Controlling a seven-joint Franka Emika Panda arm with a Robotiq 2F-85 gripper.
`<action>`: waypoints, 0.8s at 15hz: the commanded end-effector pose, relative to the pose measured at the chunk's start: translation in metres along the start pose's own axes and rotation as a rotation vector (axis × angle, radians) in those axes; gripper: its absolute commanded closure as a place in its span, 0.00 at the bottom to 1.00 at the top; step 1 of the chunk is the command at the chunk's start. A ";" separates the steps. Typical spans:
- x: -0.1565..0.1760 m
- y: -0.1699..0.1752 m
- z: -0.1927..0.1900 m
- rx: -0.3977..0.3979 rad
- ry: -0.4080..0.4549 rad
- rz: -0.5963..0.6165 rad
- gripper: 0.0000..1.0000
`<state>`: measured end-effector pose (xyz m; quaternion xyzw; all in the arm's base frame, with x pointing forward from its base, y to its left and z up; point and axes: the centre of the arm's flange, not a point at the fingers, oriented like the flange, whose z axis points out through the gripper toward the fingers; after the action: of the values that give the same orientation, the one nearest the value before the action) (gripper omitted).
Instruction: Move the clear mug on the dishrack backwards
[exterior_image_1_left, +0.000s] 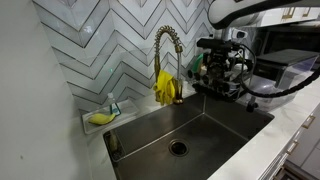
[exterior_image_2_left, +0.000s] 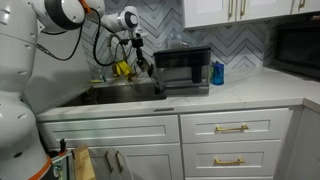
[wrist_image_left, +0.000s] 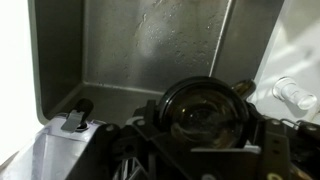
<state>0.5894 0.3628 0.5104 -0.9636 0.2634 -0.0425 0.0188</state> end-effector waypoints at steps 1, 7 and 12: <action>0.006 -0.014 0.011 0.000 0.011 -0.014 0.46; 0.016 -0.018 0.034 -0.025 -0.017 -0.005 0.46; 0.024 -0.020 0.054 -0.042 -0.033 -0.001 0.46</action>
<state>0.6162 0.3659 0.4650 -0.9628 0.2689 -0.0258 0.0069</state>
